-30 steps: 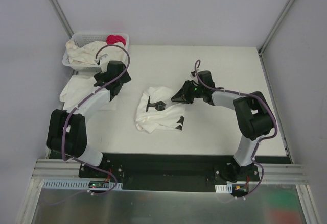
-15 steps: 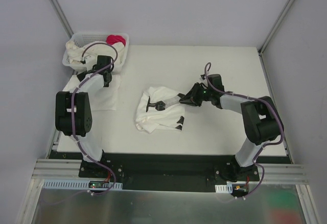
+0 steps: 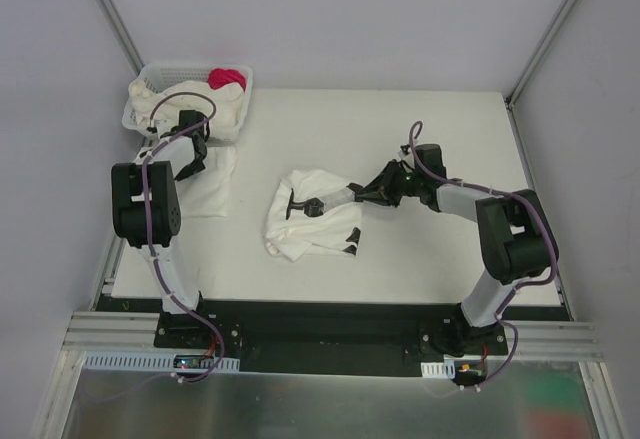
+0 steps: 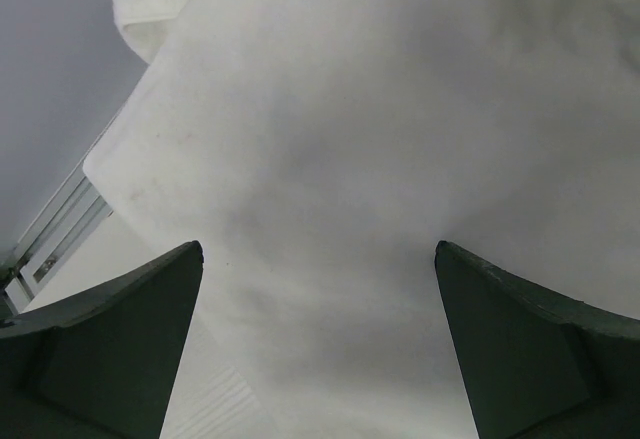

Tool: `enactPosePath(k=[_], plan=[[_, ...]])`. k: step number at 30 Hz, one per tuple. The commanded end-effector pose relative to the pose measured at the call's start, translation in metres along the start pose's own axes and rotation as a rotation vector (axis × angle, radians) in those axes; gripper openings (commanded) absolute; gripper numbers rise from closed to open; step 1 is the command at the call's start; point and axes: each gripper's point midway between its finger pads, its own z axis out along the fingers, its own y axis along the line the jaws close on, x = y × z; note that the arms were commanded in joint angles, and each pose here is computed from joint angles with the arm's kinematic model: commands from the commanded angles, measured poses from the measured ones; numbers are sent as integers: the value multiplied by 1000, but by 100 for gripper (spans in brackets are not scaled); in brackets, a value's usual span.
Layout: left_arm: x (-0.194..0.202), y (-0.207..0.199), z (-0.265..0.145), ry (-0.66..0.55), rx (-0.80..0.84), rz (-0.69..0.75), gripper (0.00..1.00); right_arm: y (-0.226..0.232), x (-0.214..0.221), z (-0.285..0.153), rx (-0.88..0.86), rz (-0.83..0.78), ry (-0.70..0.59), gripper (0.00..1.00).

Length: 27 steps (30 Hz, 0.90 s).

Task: Fold and stack the t-shirts
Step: Put the neatly folded tshirt into the corner of the board with the left arm

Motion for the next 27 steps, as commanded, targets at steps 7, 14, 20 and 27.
enactPosePath(k=[7, 14, 20, 27], plan=[[-9, -12, 5, 104, -80, 305, 99, 62, -40, -28, -134, -43, -103, 16], [-4, -19, 3, 125, -118, 511, 99, 71, -50, -33, -158, -32, -122, 16], [3, -39, -11, 103, -145, 677, 99, 72, -52, -39, -162, -32, -141, 17], [29, -77, -37, 60, -93, 783, 99, 69, -53, -43, -164, -31, -143, 17]])
